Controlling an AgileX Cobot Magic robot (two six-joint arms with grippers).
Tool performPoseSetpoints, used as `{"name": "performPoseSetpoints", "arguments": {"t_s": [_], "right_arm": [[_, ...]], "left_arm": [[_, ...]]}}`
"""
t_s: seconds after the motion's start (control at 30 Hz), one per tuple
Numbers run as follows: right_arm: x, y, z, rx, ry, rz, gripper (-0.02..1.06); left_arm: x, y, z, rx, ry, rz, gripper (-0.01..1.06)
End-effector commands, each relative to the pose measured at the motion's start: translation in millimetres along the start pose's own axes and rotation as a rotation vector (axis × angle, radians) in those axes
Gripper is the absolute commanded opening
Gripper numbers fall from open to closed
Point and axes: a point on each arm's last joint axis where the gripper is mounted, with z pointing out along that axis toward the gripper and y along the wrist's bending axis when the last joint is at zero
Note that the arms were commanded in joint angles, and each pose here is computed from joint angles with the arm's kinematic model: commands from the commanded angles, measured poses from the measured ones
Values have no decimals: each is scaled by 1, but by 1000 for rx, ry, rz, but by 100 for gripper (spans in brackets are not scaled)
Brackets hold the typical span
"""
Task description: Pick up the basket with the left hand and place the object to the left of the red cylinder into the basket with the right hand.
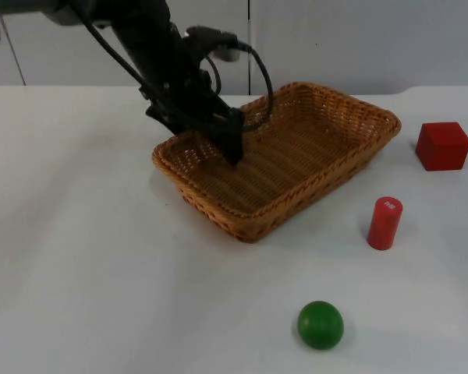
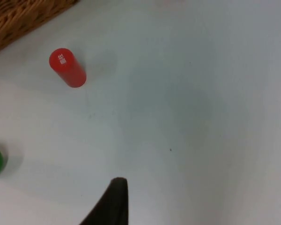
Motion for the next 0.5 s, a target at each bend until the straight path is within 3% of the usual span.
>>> {"name": "performPoseSetpoints", "arguments": {"t_s": [0.0,0.13,0.27,0.3,0.37,0.47], "right_arm": [[-1,-2,0,9,-12,1,105],[-2,-2,0,9,-17,1,105],[-2,-2,0,9,-20,1,105],[-2,-2,0,9,-20,1,105],[-2,-2,0,10,-25,1,105],[-2,-2,0,10,-24,-2,105]], "left_arm": [[-1,-1,4,-8,-1,5,83],[2,0,13,-6,7,3,65],[2,0,14,-11,4,4,25],[2,0,14,-11,4,4,25],[1,1,14,-17,-6,4,4],[0,4,12,-41,-17,-6,0]]}}
